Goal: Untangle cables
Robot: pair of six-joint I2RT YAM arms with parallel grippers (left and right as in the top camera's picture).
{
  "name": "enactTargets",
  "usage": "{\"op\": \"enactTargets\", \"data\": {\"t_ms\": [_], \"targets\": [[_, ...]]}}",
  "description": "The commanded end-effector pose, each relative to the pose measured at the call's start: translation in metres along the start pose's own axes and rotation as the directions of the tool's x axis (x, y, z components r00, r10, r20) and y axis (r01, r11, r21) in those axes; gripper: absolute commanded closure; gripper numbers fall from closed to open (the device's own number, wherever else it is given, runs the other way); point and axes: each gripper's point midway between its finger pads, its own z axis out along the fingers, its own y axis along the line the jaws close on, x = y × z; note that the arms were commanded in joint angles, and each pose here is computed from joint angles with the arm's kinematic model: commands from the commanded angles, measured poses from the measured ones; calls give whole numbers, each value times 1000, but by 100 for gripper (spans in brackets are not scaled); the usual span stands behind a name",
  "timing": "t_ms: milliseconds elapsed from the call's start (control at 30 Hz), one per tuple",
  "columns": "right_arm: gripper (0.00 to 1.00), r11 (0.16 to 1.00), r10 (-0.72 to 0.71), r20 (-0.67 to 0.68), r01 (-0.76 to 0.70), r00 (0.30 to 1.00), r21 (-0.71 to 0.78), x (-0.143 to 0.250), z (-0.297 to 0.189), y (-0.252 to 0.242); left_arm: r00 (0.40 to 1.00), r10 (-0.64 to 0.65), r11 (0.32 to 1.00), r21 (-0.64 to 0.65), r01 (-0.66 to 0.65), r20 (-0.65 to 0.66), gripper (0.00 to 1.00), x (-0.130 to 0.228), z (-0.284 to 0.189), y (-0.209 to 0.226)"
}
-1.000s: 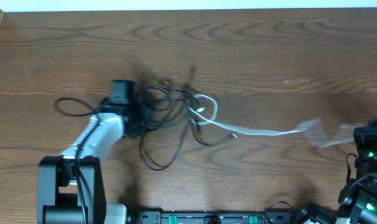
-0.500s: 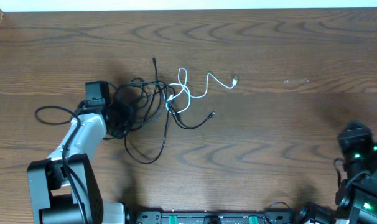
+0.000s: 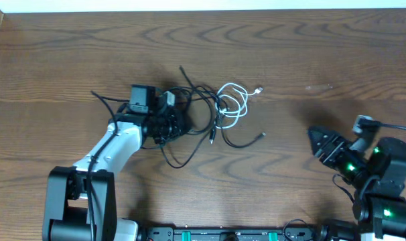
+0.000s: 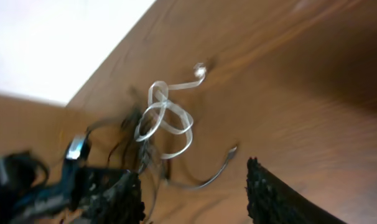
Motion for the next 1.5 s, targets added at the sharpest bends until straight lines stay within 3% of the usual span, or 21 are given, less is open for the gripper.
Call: {"op": "enactTargets", "data": {"t_ms": [0, 200, 433, 733, 900, 1067, 1167, 1233, 1267, 1367, 1467], "targets": [[52, 998, 9, -130, -16, 992, -55, 23, 13, 9, 998, 39, 999, 32, -37, -48, 92, 12, 8, -16], [53, 945, 326, -272, -320, 906, 64, 47, 43, 3, 992, 74, 997, 39, -70, -99, 92, 31, 19, -30], [55, 904, 425, -390, -406, 817, 134, 77, 87, 13, 986, 103, 994, 44, -98, -130, 92, 44, 26, -39], [62, 806, 591, -344, -520, 729, 283, 104, 140, 2, 986, 103, 994, 45, -97, -132, 92, 44, 26, -39], [68, 838, 545, -338, -504, 768, 208, 102, 168, 10, 989, 62, 998, 39, -58, -133, 92, 44, 26, -39], [73, 843, 535, -229, -493, 813, 215, 89, 183, -6, 989, 62, 998, 39, -57, -134, 92, 44, 26, -39], [84, 843, 534, -213, -492, 818, 218, 88, 184, -8, 989, 62, 998, 39, -57, -134, 92, 44, 26, -39], [99, 844, 532, -215, -492, 819, 212, 87, 184, -7, 989, 62, 998, 39, -58, -133, 92, 44, 26, -39], [99, 847, 530, -228, -493, 817, 199, 87, 184, -3, 989, 63, 998, 39, -58, -133, 92, 44, 26, -39], [99, 900, 423, -320, -433, 848, 43, 82, 184, 29, 991, 62, 998, 18, -60, -121, 92, 42, 26, -36], [99, 933, 256, -310, -317, 916, -167, 62, 178, 66, 995, 59, 996, -61, -64, -77, 92, 34, 27, -23]]}}
